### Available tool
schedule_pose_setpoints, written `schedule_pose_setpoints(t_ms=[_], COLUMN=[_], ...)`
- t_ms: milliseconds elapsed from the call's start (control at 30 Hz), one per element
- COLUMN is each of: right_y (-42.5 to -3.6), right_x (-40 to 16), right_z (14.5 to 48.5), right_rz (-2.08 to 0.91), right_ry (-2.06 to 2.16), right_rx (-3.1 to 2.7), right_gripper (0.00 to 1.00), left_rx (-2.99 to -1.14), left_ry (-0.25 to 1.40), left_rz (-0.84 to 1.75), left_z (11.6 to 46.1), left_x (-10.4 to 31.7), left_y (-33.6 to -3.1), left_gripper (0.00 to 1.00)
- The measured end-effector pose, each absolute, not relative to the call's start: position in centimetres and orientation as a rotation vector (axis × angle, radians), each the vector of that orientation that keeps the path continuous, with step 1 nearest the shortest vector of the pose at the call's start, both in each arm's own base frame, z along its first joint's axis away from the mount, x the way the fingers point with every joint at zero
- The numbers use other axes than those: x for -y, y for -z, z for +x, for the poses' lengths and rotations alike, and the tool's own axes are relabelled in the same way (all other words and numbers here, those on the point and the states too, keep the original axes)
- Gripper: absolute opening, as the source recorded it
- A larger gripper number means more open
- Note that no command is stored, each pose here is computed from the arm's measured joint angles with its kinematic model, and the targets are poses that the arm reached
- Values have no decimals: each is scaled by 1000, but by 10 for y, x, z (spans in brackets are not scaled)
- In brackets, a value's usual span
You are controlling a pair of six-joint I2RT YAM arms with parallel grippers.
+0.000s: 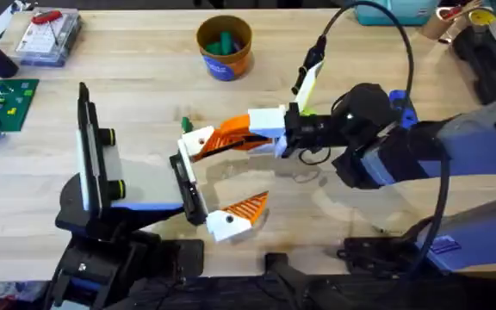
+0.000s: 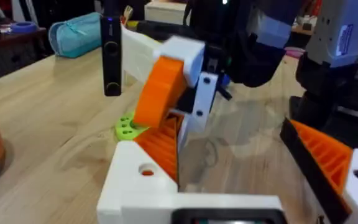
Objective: Pick up the gripper from the table and insert it into the empty holder that is missing its gripper. Then pick up a screw, insert it into the mounting hole, and use the screwdriver to tighten it. Finally, clean up the table by picking up the vegetable and placing it into the bucket.
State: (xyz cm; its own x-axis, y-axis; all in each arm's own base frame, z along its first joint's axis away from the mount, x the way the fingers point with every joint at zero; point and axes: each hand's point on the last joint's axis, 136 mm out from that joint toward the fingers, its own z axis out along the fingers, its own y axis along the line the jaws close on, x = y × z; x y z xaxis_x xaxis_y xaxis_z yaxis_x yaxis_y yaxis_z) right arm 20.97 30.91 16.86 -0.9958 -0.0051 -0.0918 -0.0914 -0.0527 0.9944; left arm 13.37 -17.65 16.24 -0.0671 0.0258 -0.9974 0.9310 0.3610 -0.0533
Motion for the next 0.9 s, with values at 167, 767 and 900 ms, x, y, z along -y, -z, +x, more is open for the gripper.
schedule_pose_setpoints(t_ms=[167,767,900], right_y=[-169,-181,-184], right_x=[-310,-273,-252], right_z=[208,247,275], right_rz=[-122,-55,-13], right_ry=[-2235,-2136,-2052], right_rx=[-2118,-2023,-2024], right_gripper=[982,995,995], left_rx=[-1429,-1427,-1427], left_ry=[969,974,974], left_rz=[939,943,944], left_z=[131,130,130], left_x=[177,178,178], left_y=[-162,-162,-162], left_gripper=[989,989,989])
